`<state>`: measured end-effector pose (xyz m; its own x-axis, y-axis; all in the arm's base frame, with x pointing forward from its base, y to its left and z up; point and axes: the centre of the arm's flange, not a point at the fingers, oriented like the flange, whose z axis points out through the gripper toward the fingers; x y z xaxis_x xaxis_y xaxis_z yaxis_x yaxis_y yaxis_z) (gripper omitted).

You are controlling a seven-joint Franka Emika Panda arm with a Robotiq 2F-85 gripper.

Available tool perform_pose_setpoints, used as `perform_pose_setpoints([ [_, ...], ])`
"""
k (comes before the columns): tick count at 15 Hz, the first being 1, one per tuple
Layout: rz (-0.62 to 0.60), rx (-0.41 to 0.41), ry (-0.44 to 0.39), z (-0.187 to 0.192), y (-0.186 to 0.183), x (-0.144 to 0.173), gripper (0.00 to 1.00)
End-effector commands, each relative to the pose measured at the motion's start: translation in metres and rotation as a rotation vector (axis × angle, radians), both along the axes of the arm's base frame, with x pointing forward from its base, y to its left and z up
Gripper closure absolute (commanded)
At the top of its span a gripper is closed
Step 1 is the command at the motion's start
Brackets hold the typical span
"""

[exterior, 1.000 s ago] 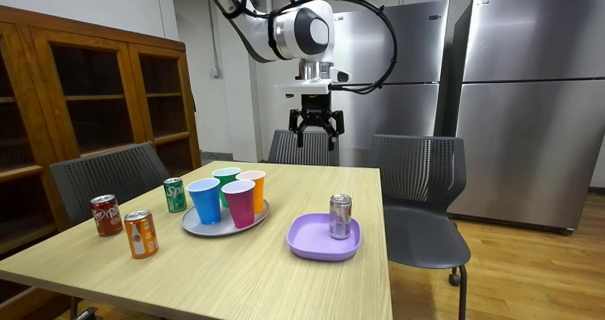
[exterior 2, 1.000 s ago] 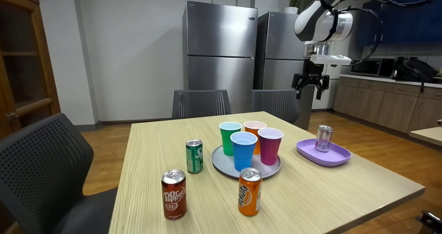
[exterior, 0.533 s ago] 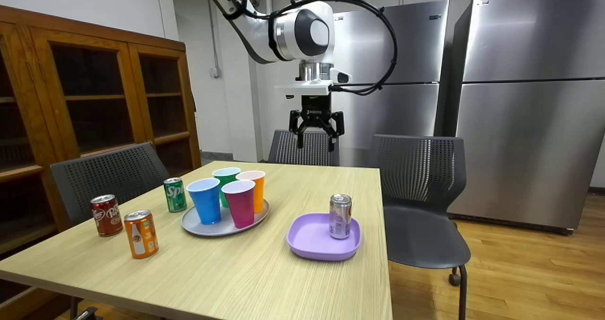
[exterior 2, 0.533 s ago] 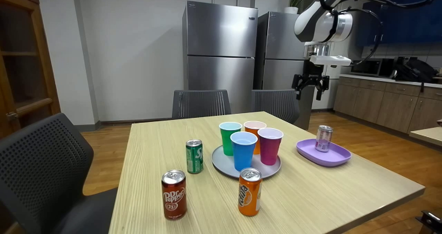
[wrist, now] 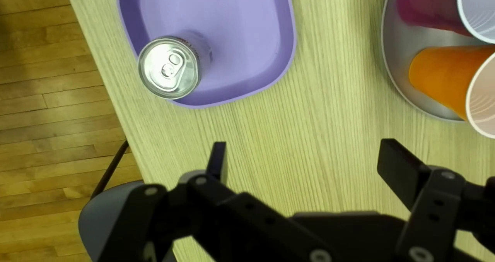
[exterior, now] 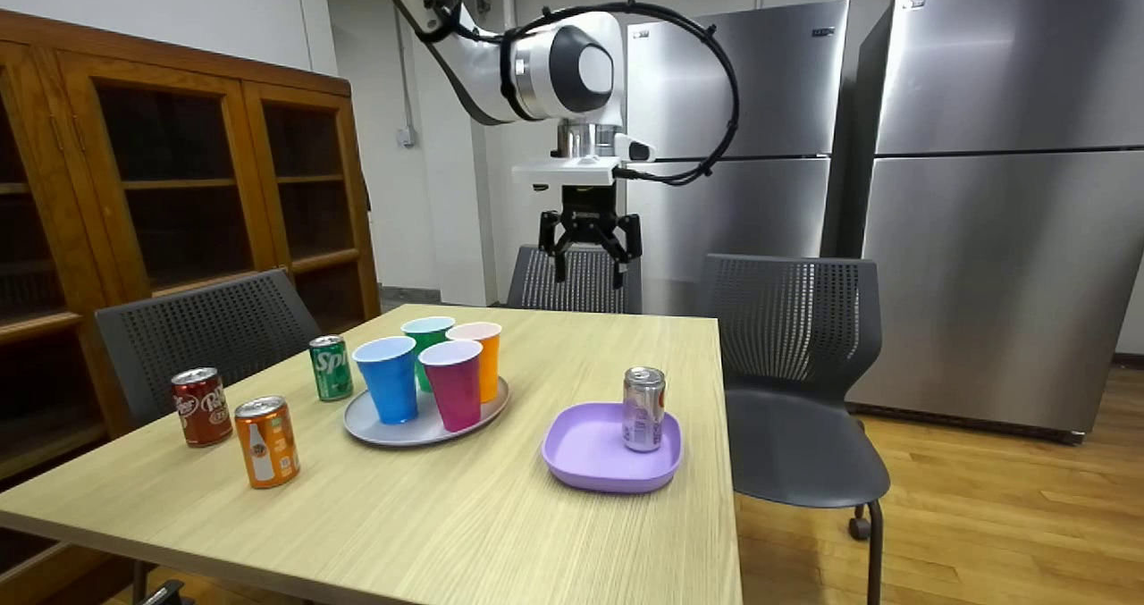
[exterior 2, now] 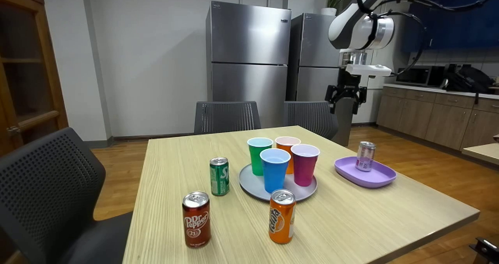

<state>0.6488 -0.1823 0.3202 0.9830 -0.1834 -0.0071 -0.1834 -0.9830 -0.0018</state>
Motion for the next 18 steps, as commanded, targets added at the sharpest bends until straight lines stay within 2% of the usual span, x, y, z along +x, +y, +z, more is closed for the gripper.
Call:
perform_pose_setpoints([
  [1,0.047,-0.009,-0.024,0.011,0.028,0.003,0.00],
  [7,0.141,-0.011,-0.047,0.022,0.086,0.013,0.00],
  [18,0.417,-0.023,-0.075,0.043,0.229,0.018,0.00],
])
